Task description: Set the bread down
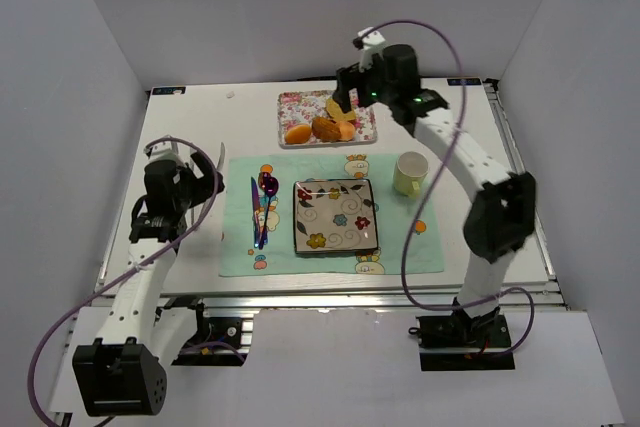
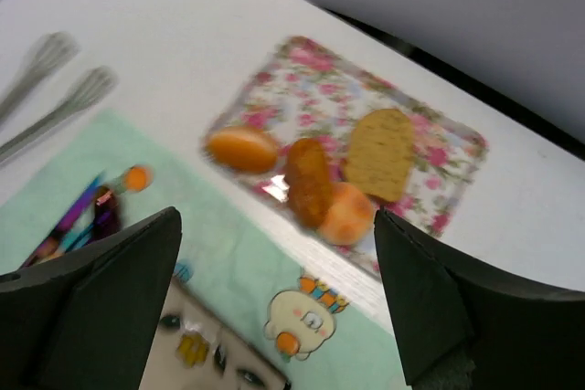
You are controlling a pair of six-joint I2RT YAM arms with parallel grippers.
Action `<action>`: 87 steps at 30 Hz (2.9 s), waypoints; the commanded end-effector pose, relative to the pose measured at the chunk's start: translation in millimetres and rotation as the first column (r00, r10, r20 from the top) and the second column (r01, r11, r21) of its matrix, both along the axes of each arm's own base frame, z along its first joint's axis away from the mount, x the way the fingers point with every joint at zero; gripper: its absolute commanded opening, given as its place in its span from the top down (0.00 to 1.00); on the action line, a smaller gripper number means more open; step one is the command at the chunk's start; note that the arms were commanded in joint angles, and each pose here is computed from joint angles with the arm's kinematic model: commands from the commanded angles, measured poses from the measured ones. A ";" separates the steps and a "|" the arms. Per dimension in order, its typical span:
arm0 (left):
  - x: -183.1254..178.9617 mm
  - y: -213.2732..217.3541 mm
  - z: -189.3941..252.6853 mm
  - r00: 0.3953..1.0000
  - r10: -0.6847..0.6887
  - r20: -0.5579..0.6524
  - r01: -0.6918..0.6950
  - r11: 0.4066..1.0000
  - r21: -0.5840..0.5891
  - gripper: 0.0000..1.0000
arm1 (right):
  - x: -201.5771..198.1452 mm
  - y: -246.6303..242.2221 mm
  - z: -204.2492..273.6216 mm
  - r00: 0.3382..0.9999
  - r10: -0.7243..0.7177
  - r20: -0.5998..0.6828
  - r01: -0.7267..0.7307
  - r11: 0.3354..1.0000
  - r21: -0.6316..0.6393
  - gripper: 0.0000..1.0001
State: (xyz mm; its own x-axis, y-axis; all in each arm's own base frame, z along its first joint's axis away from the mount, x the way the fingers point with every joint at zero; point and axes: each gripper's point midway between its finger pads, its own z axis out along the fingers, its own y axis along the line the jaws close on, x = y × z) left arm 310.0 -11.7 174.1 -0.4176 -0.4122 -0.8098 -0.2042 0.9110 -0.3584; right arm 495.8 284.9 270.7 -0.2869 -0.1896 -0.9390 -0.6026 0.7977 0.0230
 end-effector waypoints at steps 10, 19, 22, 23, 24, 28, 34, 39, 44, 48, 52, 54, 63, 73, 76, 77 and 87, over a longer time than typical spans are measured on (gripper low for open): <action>12.8 43.1 -54.7 0.948 0.012 -0.319 0.071 0.966 0.247 1.00 | -204.6 -61.2 8.5 0.581 0.765 0.277 -0.796 0.606 -0.002 0.82; 12.8 53.4 -110.5 0.847 -0.097 -0.523 0.287 0.911 0.295 0.34 | -223.9 -71.7 -13.7 0.633 0.739 0.231 -0.754 0.656 -0.033 0.27; 18.9 55.4 -126.3 0.818 -0.121 -0.563 0.332 0.898 0.289 0.32 | -225.2 -72.6 -14.5 0.644 0.728 0.236 -0.744 0.667 -0.027 0.26; 25.1 57.3 -126.5 0.823 -0.120 -0.555 0.331 0.896 0.296 0.32 | -225.2 -72.3 -14.8 0.643 0.729 0.236 -0.746 0.666 -0.025 0.25; 28.6 58.0 -128.4 0.822 -0.127 -0.554 0.338 0.893 0.296 0.32 | -225.4 -72.3 -14.8 0.644 0.728 0.235 -0.745 0.666 -0.022 0.25; 43.6 59.8 -140.2 0.813 -0.171 -0.556 0.383 0.877 0.291 0.32 | -226.2 -72.0 -13.9 0.644 0.729 0.233 -0.747 0.664 -0.015 0.25; 59.3 59.6 -160.0 0.799 -0.252 -0.546 0.406 0.896 0.182 0.45 | -225.3 -72.6 -11.3 0.651 0.723 0.232 -0.741 0.671 -0.013 0.24; 47.2 52.5 -178.4 0.774 -0.288 -0.565 0.423 0.898 0.123 0.74 | -221.3 -76.5 -9.4 0.663 0.711 0.235 -0.727 0.686 -0.021 0.24; 52.4 46.9 -153.5 0.826 -0.285 -0.486 0.388 0.913 0.124 0.92 | -218.0 -81.5 -7.5 0.676 0.698 0.235 -0.715 0.699 -0.019 0.24; 86.8 15.7 -75.5 0.910 -0.326 -0.256 0.355 0.932 0.074 0.92 | -214.1 -83.9 -7.5 0.683 0.692 0.235 -0.708 0.706 -0.020 0.24; 113.5 -70.7 1.8 0.911 -0.411 -0.023 0.409 0.909 -0.077 0.82 | -209.8 -84.6 -6.2 0.684 0.690 0.237 -0.707 0.707 -0.017 0.24; 126.2 -97.2 19.5 0.904 -0.425 0.042 0.427 0.897 -0.118 0.77 | -207.0 -85.3 -5.5 0.685 0.687 0.242 -0.705 0.709 -0.017 0.24; 184.6 -177.6 18.0 0.896 -0.440 0.056 0.436 0.851 -0.294 0.67 | -206.6 -94.5 -4.5 0.697 0.665 0.268 -0.690 0.724 -0.003 0.23; 231.5 -230.2 13.5 0.869 -0.493 0.027 0.467 0.803 -0.370 0.60 | -210.4 -102.1 -10.3 0.718 0.643 0.266 -0.670 0.742 0.019 0.23; 232.0 -238.4 4.3 0.863 -0.505 0.004 0.467 0.795 -0.386 0.60 | -210.1 -103.7 -10.8 0.722 0.637 0.269 -0.666 0.746 0.022 0.23; 231.4 -239.9 3.0 0.863 -0.506 -0.001 0.466 0.795 -0.388 0.60 | -210.5 -104.0 -10.9 0.723 0.636 0.267 -0.665 0.746 0.024 0.23; 227.1 -238.9 -15.7 0.860 -0.503 -0.081 0.449 0.823 -0.349 0.60 | -210.1 -106.0 -12.7 0.728 0.632 0.267 -0.664 0.747 0.039 0.22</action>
State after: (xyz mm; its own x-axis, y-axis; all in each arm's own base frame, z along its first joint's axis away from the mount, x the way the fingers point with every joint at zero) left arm 532.4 -249.8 141.1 -0.7566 -0.3588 -0.5467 0.1187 0.7468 -0.6544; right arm 289.2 178.6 246.3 0.0338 -0.1508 -0.9880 -0.9714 0.2276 -0.0680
